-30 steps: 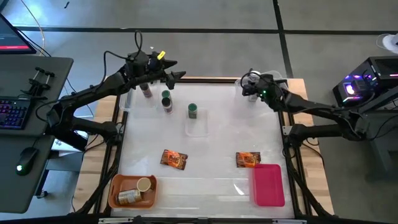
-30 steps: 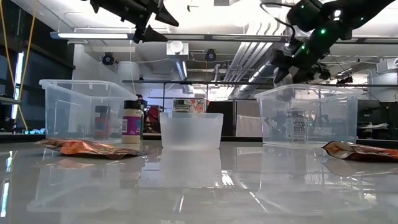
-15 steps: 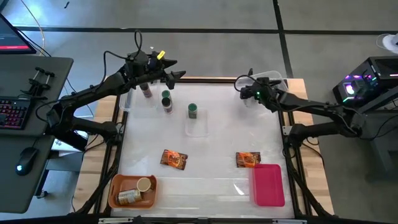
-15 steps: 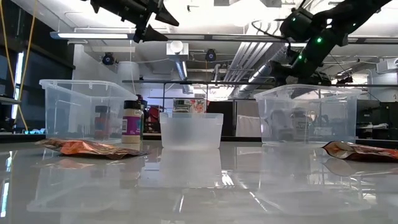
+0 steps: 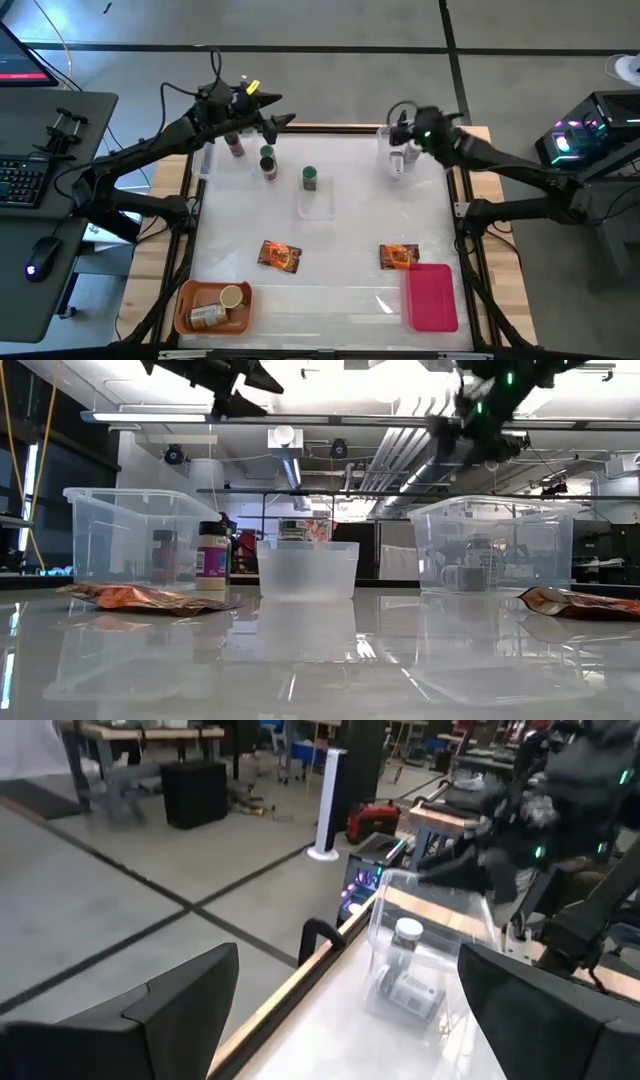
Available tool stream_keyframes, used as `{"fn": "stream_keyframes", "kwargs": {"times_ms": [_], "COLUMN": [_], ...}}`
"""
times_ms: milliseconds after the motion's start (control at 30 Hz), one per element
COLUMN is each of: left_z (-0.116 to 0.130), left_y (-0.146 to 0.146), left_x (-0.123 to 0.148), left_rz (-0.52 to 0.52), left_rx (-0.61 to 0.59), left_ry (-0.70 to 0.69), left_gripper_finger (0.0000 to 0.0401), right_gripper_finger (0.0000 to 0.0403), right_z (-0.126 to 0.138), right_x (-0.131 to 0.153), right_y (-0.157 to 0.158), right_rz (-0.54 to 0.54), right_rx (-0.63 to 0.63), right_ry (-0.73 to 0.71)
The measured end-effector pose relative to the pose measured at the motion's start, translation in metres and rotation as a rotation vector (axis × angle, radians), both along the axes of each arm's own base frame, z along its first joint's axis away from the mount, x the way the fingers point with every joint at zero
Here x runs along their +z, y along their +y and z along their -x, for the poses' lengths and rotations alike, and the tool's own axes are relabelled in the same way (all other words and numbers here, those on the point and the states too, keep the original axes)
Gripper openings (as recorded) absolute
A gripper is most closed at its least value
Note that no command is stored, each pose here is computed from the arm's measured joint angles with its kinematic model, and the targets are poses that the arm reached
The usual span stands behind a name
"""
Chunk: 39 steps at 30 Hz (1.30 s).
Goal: Sort spices by type
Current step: Put the black seasoning bottle into the left large transparent bin
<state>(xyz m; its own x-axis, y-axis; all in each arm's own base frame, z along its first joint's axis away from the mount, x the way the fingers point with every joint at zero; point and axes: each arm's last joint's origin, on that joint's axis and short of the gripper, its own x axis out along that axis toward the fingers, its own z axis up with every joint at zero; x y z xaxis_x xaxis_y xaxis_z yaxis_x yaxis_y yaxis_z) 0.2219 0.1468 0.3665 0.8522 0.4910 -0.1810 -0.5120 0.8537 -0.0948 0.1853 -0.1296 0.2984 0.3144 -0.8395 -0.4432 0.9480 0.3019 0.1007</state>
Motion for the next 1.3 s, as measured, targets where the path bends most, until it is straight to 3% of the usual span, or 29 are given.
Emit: {"fn": "stream_keyframes", "kwargs": {"times_ms": [133,233,367,500,633,1000,1300], "left_z": [0.008,0.011,0.013,0.016,0.016,0.007,0.014], "left_y": [-0.006,-0.013,-0.023,-0.034,-0.044,-0.067,-0.092], "left_x": [0.008,0.011,0.007,-0.002,-0.008,-0.009,-0.067], "left_rz": [-0.011,0.024,0.152,0.247,0.29,0.276,0.494], "left_rx": [-0.022,-0.14,-0.307,-0.367,-0.405,-0.546,-0.604], "left_ry": [-0.024,-0.044,-0.034,0.053,0.128,0.141,0.15], "left_gripper_finger": [0.0365,0.0365,0.0365,0.0365,0.0365,0.0365,0.0365], "right_gripper_finger": [0.0252,0.0251,0.0251,0.0251,0.0251,0.0252,0.0252], "right_z": [-0.001,-0.008,-0.023,-0.037,-0.047,-0.051,-0.053], "right_x": [0.048,0.068,0.074,0.068,0.062,0.067,0.068], "right_y": [0.001,0.002,0.007,0.013,0.017,0.021,0.023], "right_rz": [0.084,0.086,0.054,0.016,-0.007,0.022,-0.08], "right_rx": [0.085,0.216,0.412,0.525,0.558,0.622,0.686], "right_ry": [-0.078,-0.165,-0.247,-0.255,-0.234,-0.271,-0.385]}}
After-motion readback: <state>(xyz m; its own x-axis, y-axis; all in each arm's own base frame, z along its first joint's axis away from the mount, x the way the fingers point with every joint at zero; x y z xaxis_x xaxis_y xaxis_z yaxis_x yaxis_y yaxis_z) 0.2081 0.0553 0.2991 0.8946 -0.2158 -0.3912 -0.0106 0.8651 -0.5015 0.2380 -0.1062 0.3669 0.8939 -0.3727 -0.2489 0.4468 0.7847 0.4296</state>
